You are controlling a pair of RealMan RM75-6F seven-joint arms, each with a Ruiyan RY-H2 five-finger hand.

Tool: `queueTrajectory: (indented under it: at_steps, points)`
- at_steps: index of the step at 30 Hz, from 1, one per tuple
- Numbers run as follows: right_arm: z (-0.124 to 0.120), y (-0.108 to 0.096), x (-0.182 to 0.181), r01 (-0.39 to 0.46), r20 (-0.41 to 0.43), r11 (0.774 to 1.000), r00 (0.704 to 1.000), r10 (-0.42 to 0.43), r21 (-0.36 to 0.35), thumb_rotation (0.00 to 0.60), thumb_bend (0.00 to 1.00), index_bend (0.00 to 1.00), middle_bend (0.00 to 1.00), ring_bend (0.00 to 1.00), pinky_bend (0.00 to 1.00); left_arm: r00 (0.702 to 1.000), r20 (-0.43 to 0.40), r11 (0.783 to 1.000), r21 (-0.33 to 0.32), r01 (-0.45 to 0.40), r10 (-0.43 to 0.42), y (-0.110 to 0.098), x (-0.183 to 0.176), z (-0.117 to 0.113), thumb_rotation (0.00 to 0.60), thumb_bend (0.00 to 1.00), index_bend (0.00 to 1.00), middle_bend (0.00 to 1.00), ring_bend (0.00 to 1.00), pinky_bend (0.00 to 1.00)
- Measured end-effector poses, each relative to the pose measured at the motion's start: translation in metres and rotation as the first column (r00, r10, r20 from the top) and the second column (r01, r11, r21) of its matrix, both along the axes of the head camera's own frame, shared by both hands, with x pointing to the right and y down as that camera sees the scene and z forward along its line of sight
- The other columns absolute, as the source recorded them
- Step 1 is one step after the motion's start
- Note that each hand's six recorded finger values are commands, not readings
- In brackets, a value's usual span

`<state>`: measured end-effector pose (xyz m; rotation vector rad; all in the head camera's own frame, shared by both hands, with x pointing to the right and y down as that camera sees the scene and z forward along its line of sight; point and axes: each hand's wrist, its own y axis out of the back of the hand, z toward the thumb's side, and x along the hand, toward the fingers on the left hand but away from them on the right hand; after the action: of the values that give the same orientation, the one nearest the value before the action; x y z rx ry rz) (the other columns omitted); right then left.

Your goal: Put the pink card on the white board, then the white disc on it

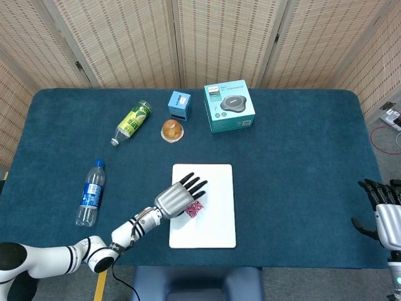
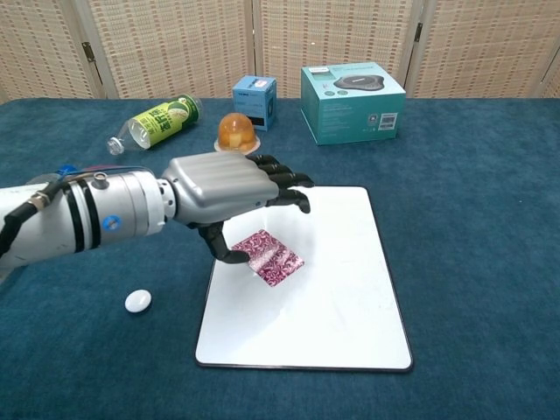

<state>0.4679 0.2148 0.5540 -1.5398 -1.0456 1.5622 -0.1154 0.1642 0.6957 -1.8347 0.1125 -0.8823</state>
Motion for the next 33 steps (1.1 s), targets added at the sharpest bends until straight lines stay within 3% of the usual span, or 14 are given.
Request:
queueTrajectory:
  at_steps: [7, 15, 25, 33]
  points:
    - [-0.002, 0.000, -0.001, 0.007, 0.004, 1.000, 1.000, -0.007, 0.007, 0.600, 0.25, 0.14, 0.16, 0.13, 0.11, 1.000, 0.004, 0.999, 0.033, 0.026, -0.026, 0.000, -0.032, -0.014, 0.600, 0.34, 0.32, 0.00, 0.00, 0.00]
    - [-0.002, -0.001, -0.005, 0.023, 0.014, 1.000, 1.000, -0.023, 0.011, 0.600, 0.25, 0.14, 0.16, 0.13, 0.11, 0.998, 0.045, 0.998, 0.034, 0.047, -0.048, 0.014, -0.080, -0.023, 0.600, 0.34, 0.36, 0.00, 0.00, 0.00]
    - [-0.001, -0.003, -0.009, 0.040, 0.024, 0.999, 0.999, -0.040, 0.011, 0.600, 0.25, 0.14, 0.16, 0.13, 0.11, 0.993, 0.096, 0.997, -0.020, 0.075, -0.073, 0.045, -0.123, -0.024, 0.600, 0.34, 0.37, 0.00, 0.00, 0.00]
    - [0.000, -0.004, -0.010, 0.044, 0.025, 0.999, 0.999, -0.044, 0.009, 0.600, 0.25, 0.14, 0.16, 0.13, 0.11, 0.990, 0.115, 0.995, -0.054, 0.083, -0.077, 0.061, -0.131, -0.016, 0.600, 0.34, 0.38, 0.00, 0.00, 0.00]
